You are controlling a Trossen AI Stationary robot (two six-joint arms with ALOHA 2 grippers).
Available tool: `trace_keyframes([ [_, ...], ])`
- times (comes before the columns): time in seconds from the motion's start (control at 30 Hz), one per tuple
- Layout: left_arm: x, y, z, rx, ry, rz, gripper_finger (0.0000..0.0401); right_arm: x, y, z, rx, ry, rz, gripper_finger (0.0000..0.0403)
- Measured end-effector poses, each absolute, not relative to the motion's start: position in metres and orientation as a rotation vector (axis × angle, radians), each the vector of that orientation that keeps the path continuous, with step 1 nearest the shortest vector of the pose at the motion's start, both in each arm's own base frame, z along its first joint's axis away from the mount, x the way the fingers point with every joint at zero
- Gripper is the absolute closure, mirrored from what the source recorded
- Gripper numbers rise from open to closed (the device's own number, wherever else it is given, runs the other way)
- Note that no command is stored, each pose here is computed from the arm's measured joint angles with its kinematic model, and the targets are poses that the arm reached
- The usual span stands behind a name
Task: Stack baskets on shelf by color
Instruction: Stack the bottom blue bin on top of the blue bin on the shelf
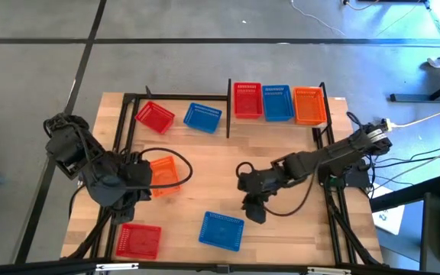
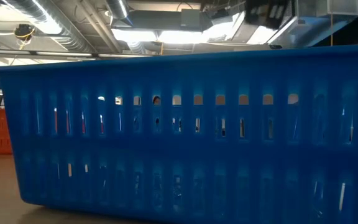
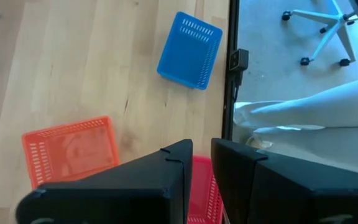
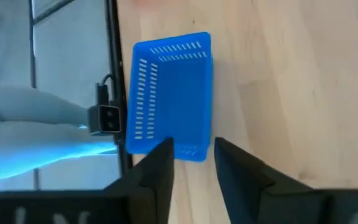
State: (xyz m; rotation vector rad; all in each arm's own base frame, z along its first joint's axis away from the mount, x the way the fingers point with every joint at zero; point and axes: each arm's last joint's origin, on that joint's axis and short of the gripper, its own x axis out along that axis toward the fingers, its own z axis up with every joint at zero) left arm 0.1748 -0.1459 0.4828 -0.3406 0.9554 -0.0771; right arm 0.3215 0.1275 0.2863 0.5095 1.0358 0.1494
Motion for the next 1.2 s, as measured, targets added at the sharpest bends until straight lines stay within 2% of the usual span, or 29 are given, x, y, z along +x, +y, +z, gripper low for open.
trace_keyframes([
  [0.23,0.175,-0.146,0.483,-0.331,0.954,-0.082,0.0351,0.346,0.142,0.249,0.39,1.056,0.224,0.0282],
  [0.53,0.175,-0.146,0.483,-0.33,0.954,-0.081,0.0351,0.362,0.147,0.211,0.375,1.113,0.147,0.0281],
  [1.2,0.175,-0.146,0.483,-0.329,0.954,-0.081,0.0351,0.375,0.153,0.167,0.403,1.196,0.13,0.0282],
])
